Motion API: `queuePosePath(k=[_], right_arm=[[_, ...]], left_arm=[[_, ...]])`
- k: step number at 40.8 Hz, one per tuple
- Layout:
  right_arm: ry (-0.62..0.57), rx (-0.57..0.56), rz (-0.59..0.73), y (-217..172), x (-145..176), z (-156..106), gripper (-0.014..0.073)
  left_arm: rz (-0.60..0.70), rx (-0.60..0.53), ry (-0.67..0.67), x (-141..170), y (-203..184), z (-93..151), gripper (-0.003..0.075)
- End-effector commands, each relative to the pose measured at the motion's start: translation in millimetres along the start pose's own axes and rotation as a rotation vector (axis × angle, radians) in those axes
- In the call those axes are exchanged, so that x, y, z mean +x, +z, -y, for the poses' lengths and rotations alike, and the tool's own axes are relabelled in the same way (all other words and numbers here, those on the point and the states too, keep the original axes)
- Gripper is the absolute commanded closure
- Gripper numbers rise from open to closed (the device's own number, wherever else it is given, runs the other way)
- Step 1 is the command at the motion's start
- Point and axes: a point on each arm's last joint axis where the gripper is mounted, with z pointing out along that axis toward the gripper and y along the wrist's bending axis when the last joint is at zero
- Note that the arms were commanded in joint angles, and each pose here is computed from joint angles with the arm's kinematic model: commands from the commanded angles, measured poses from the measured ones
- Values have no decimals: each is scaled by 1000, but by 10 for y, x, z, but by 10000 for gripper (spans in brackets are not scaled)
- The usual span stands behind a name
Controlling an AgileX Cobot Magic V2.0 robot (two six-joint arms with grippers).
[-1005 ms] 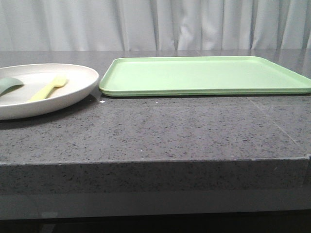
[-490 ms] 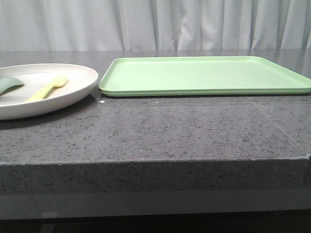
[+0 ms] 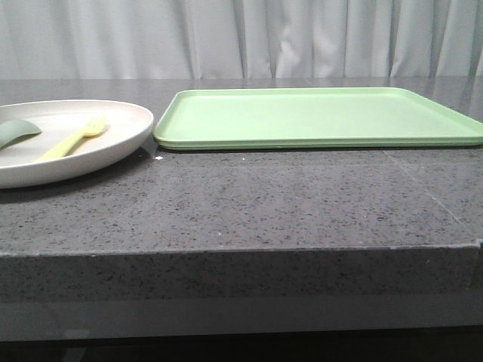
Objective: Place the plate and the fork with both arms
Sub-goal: 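Grasp the white plate rim with the left gripper, then lift the plate with the left gripper and carry it over the tray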
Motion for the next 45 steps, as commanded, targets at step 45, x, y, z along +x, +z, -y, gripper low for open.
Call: queuePosePath(k=[45], right_arm=[[-15, 6, 116, -37, -194, -1, 29]], left_arm=[[312, 388, -187, -368, -926, -60, 738]])
